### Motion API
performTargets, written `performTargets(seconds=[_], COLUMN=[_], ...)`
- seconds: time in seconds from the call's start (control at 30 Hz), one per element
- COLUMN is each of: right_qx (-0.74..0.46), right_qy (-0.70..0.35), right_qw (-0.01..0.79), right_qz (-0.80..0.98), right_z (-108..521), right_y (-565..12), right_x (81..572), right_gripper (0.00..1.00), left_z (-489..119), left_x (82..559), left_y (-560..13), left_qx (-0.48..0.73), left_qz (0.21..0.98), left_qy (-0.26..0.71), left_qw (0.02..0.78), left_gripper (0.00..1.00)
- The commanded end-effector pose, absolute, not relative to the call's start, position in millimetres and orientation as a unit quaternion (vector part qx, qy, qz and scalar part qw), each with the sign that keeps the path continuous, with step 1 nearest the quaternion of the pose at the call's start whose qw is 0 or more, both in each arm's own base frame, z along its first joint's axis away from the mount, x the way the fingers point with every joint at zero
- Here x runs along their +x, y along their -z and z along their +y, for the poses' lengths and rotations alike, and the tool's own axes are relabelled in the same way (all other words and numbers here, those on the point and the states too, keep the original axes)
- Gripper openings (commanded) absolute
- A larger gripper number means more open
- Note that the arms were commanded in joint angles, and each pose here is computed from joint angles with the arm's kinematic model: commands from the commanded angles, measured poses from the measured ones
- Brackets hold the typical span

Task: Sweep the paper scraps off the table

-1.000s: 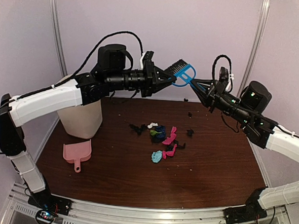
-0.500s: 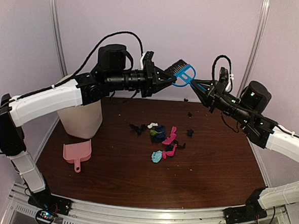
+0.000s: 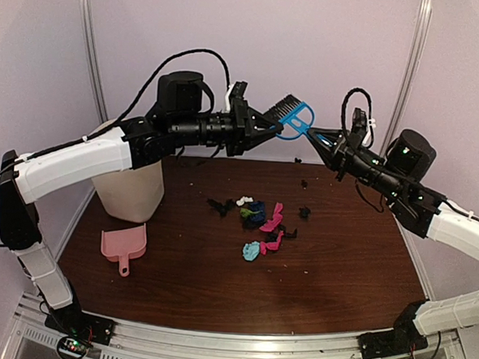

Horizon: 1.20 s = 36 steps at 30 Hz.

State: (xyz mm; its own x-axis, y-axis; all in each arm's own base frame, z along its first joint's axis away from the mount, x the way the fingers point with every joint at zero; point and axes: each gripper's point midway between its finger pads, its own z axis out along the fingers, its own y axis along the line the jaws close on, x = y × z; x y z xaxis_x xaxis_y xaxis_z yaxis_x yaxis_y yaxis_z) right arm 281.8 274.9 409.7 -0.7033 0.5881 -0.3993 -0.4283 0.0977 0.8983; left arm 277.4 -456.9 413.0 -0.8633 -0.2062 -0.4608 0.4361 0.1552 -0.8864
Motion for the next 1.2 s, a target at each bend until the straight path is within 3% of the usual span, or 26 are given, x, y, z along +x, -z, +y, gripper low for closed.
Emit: performTargets(seconds=[0.0, 0.13, 0.4, 0.57, 0.9, 1.17], right_qx=[0.049, 0.045, 0.031, 0.024, 0.006, 0.008], right_qy=[-0.674, -0.672, -0.633, -0.597, -0.563, -0.507], right_qw=[0.407, 0.400, 0.393, 0.394, 0.370, 0.352], right_qz=[0.615, 0.622, 0.666, 0.699, 0.739, 0.787], right_z=[267, 268, 270, 268, 273, 272], right_y=[-438, -431, -408, -393, -362, -326], right_x=[276, 273, 272, 273, 274, 283], right_gripper=[0.00, 0.00, 0.00, 0.00, 0.01, 0.00], left_z=[-454, -446, -418, -382, -263, -184], left_x=[273, 270, 267, 258, 221, 182], left_y=[-408, -400, -379, -359, -280, -219], left_qx=[0.088, 0.085, 0.087, 0.082, 0.033, -0.043], left_qz=[0.726, 0.736, 0.781, 0.818, 0.909, 0.946], left_qy=[0.628, 0.615, 0.546, 0.480, 0.291, 0.197], left_qw=[0.266, 0.269, 0.290, 0.306, 0.298, 0.254], left_gripper=[0.00, 0.01, 0.36, 0.48, 0.53, 0.53])
